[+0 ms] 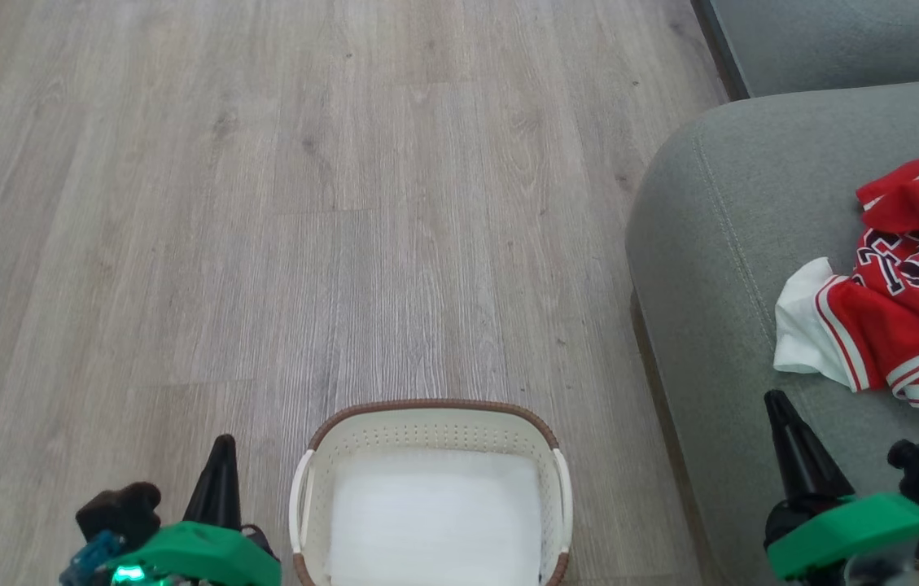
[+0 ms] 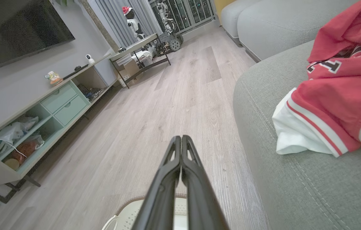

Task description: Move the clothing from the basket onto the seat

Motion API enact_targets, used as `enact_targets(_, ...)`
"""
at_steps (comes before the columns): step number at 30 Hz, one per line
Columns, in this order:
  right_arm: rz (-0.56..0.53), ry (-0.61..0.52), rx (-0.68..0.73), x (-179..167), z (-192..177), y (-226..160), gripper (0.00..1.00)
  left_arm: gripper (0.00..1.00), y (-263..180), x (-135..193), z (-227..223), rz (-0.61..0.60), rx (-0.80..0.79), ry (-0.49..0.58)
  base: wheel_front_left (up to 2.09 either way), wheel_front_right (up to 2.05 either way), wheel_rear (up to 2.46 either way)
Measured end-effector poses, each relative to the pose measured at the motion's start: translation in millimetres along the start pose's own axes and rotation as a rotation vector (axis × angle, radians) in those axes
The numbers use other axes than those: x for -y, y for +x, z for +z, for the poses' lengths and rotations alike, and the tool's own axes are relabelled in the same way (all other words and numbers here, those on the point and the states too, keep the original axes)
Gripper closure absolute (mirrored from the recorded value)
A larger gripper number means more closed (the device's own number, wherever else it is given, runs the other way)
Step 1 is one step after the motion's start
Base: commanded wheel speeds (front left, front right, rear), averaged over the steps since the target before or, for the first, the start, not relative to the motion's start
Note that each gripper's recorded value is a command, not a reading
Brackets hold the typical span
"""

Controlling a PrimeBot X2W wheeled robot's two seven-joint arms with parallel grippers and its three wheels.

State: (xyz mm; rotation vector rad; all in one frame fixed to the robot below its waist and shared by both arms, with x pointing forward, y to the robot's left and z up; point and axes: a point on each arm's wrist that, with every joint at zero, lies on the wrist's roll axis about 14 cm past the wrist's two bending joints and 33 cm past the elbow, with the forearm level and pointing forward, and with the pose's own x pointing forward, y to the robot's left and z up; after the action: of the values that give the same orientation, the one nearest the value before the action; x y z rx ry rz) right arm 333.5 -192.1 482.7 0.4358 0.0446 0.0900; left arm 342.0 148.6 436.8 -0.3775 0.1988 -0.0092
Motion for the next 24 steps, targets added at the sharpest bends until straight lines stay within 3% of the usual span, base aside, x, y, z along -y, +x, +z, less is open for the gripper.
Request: enact_targets(24,-0.068,0.257,0.007,9.4,1.2,9.4,1.0,1.0,6.1,-8.2,6.1,0.028,-0.019,-0.276,0.0,0.0,0.0)
